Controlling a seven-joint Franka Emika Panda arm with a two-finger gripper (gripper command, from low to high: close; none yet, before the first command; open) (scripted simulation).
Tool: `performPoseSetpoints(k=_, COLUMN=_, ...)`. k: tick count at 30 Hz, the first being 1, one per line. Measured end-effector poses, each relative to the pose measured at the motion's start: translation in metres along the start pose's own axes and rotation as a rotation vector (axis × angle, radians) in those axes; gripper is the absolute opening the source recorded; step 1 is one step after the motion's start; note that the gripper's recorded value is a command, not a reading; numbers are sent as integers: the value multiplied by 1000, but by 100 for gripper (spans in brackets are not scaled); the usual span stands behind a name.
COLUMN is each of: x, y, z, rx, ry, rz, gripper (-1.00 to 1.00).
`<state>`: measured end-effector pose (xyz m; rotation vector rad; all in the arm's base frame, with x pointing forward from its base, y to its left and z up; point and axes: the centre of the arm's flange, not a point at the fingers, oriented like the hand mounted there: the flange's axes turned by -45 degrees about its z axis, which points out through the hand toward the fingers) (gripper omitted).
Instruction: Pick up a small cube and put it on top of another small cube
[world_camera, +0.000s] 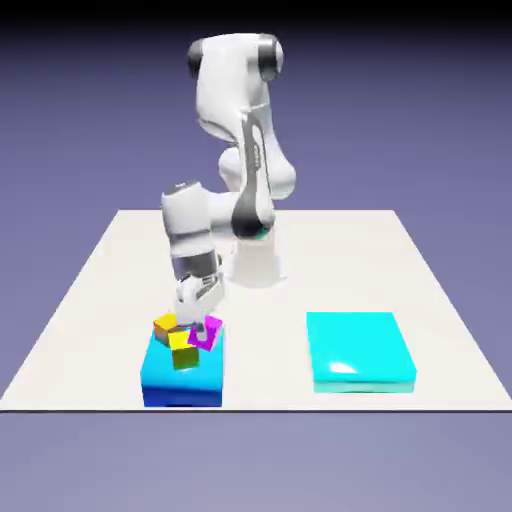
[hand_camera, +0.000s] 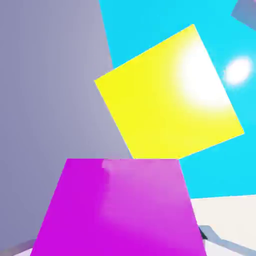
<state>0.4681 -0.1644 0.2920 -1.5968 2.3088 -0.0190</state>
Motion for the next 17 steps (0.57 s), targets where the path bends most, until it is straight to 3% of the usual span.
performPoseSetpoints(k=7, x=75, y=31, z=-73, rx=-14, ry=-155, rz=356, gripper=-100)
performPoseSetpoints(k=10, x=84, y=41, z=-69, rx=-40, ry=-166, rz=433, gripper=-100)
performPoseSetpoints(k=14, x=81, y=44, z=-9, rx=-39, ry=-168, rz=432, gripper=-100)
performPoseSetpoints(k=15, x=79, y=45, z=0, rx=-41, ry=-167, rz=429, gripper=100)
performPoseSetpoints(k=17, x=82, y=45, z=-1, rx=-39, ry=-166, rz=436, gripper=100)
